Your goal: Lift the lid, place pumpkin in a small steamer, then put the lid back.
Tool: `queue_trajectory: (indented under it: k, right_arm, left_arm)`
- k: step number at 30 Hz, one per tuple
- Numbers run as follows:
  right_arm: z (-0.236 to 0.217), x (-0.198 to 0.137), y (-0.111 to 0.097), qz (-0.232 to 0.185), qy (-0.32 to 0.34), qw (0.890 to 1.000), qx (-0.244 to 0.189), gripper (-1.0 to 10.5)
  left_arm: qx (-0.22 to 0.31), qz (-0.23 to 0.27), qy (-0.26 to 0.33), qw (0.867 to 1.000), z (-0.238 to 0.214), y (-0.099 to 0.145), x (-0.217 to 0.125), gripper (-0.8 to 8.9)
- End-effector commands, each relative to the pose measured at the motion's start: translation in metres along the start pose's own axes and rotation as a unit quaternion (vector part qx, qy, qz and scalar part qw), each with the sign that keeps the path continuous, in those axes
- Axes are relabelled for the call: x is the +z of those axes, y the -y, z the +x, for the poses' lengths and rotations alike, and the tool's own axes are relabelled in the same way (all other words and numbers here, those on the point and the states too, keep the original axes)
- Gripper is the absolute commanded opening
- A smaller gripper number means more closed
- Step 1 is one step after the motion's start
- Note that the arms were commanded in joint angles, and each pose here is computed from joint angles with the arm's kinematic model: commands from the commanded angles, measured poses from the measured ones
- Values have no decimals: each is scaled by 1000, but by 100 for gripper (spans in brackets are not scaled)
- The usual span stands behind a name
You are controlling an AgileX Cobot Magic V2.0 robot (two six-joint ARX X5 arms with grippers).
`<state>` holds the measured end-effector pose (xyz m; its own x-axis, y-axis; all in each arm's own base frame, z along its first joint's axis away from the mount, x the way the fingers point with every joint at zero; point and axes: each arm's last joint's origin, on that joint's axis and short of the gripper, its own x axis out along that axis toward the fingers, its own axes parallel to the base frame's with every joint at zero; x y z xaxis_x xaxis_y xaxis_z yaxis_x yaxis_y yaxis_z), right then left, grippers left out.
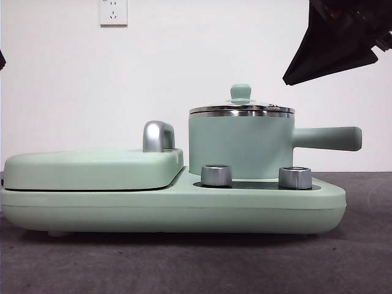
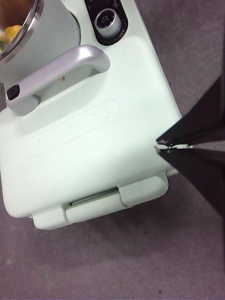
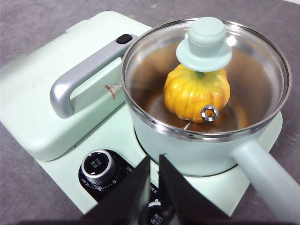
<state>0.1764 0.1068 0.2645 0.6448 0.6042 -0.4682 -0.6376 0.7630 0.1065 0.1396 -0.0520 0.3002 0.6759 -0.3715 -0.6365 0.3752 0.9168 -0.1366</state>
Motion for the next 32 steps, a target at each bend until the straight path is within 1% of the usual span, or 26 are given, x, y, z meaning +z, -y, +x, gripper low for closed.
queue_trajectory:
  k: [1,9,11,14,22,25,28,32]
  right_arm:
    - [0,5,-1,2,10,1000,3,24]
    - [0,5,-1,2,10,1000,3,24]
    - [0,5,-1,2,10,1000,3,24]
    - [0,5,-1,2,10,1000,3,24]
    - [0,5,-1,2,10,1000,3,24]
    - [0,5,-1,2,10,1000,3,24]
    - [0,5,-1,2,10,1000,3,24]
    - [0,5,-1,2,10,1000,3,24]
  left_arm:
    - [-3,2,9,1000,-1,1,4,7]
    - [-3,2,8,1000,-1,1,3,7]
    - [6,25,10,1000,-3,0,3,7]
    - [15,36,26,999,-9,-3,3,7]
    - [50,14,68,996,-27,-12,-8,7]
    - [61,7,100,993,-26,-15,-20,7]
    - [65,12,160,985,-17,-19,-35,7]
    - [59,8,258,964,-3,-21,-57,7]
